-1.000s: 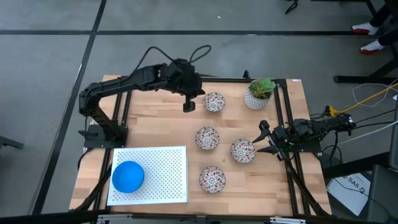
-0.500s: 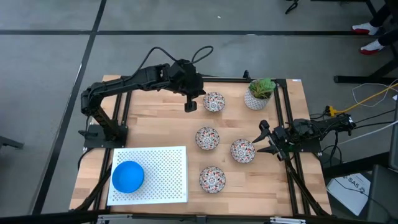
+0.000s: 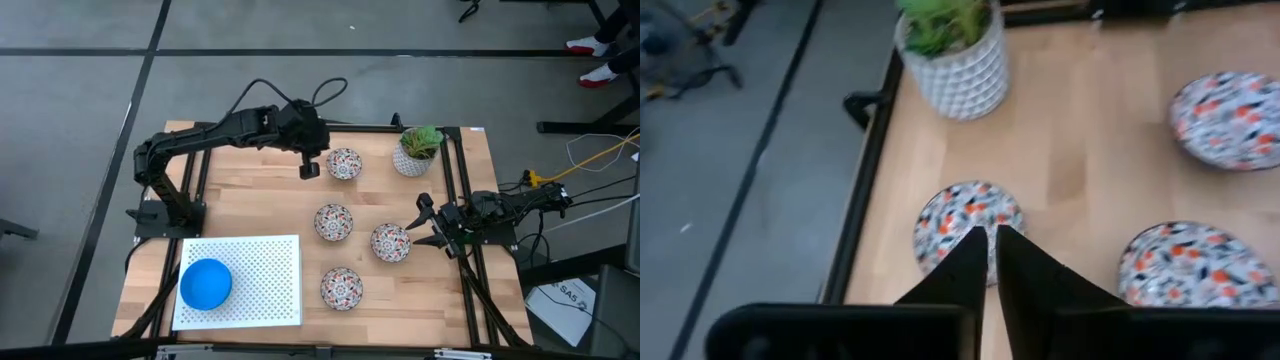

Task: Pick & Place Mini bowls
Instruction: Put the orange patterned bowl on the shelf

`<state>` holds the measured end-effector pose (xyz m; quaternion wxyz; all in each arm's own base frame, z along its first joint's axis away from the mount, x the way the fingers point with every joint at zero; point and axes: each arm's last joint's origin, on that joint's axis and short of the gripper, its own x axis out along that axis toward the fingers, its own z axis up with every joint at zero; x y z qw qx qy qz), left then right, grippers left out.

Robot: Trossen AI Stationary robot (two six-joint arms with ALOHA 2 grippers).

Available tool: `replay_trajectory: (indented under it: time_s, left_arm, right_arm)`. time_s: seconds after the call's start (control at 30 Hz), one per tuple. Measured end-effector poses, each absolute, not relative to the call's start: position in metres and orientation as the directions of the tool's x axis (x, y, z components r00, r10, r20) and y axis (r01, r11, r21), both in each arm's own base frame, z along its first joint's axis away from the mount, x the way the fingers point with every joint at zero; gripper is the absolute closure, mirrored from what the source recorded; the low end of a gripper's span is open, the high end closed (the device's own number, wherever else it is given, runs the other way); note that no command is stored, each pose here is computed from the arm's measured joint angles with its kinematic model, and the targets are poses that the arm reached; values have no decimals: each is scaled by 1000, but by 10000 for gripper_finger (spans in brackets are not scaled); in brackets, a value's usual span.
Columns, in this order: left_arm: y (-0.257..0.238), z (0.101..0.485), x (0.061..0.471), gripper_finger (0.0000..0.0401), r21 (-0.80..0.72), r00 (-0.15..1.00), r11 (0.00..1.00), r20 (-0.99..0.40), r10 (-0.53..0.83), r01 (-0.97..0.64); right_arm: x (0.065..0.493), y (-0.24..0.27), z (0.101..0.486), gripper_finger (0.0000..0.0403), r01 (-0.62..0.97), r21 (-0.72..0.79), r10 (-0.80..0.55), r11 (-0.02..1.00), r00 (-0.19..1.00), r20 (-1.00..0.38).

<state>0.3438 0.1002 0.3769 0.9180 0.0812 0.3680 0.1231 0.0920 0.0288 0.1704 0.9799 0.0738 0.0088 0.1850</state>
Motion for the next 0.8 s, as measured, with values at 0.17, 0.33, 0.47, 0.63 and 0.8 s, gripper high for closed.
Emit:
replay_trajectory:
  time_s: [0.17,0.33,0.47,0.63,0.8]
  left_arm:
    - [101,376,342,341,267,664,941,-668,337,-208]
    - [102,377,343,297,230,673,940,-656,341,-252]
    - [102,377,343,274,253,678,939,-650,342,-232]
    - [102,377,343,270,254,681,940,-649,339,-226]
    - [103,376,345,276,279,679,940,-652,337,-198]
  right_arm:
    - [92,29,170,202,-361,148,364,921,931,10]
    - [92,29,170,202,-362,148,364,921,931,10]
    - [92,29,170,202,-361,148,364,921,931,10]
    - [92,29,170,202,-362,148,364,921,931,10]
    - [92,29,170,202,-361,148,364,921,931,10]
